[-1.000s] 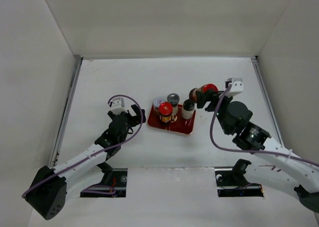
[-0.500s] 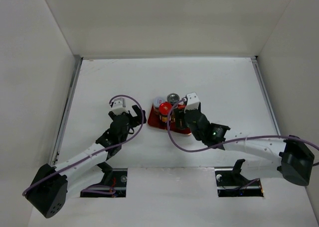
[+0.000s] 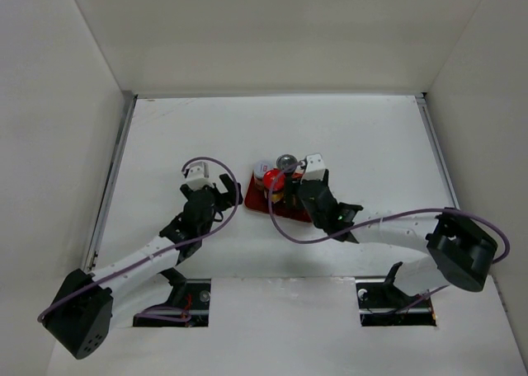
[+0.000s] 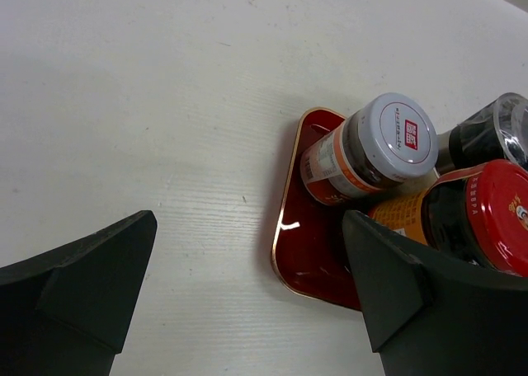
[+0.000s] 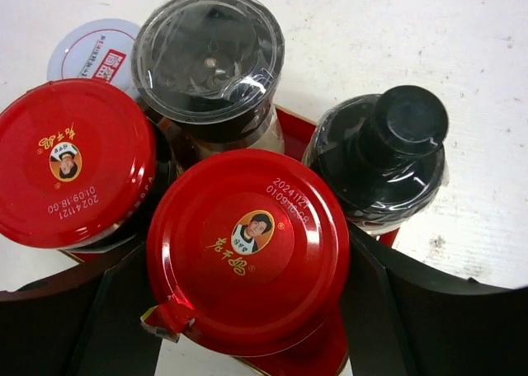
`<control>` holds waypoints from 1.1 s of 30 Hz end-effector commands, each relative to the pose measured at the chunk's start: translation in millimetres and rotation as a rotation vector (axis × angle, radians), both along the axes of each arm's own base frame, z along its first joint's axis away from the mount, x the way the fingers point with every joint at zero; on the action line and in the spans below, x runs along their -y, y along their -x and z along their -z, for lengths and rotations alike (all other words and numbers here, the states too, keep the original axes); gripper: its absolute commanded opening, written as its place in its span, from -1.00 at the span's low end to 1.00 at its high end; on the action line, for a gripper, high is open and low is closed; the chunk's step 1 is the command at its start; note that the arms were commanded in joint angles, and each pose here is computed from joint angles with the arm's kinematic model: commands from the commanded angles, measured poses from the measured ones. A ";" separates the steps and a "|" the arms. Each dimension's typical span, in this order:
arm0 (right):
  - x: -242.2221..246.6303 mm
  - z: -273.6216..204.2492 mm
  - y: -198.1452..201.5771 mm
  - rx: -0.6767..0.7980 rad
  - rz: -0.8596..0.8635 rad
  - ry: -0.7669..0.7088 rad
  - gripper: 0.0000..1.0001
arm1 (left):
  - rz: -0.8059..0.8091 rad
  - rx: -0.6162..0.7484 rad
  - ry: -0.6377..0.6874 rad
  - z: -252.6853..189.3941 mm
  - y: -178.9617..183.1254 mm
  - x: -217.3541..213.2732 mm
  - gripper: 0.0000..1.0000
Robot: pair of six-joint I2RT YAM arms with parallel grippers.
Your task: Organize the condiment bottles
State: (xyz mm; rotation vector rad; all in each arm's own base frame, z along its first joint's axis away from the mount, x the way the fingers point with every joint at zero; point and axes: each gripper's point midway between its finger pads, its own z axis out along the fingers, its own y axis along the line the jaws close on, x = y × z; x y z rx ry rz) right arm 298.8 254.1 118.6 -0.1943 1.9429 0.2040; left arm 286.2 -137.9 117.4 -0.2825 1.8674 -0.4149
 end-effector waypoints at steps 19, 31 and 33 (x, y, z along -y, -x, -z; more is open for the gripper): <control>130.0 -176.2 2.5 0.370 0.286 -0.439 1.00 | 0.003 0.081 0.024 -79.4 -6.2 17.5 1.00; 187.6 -104.5 -18.3 0.288 0.507 -0.515 1.00 | 0.133 0.103 -0.012 -93.6 8.5 65.4 1.00; 188.6 -101.3 -18.2 0.284 0.510 -0.516 1.00 | 0.145 0.109 -0.035 -92.9 11.2 69.5 1.00</control>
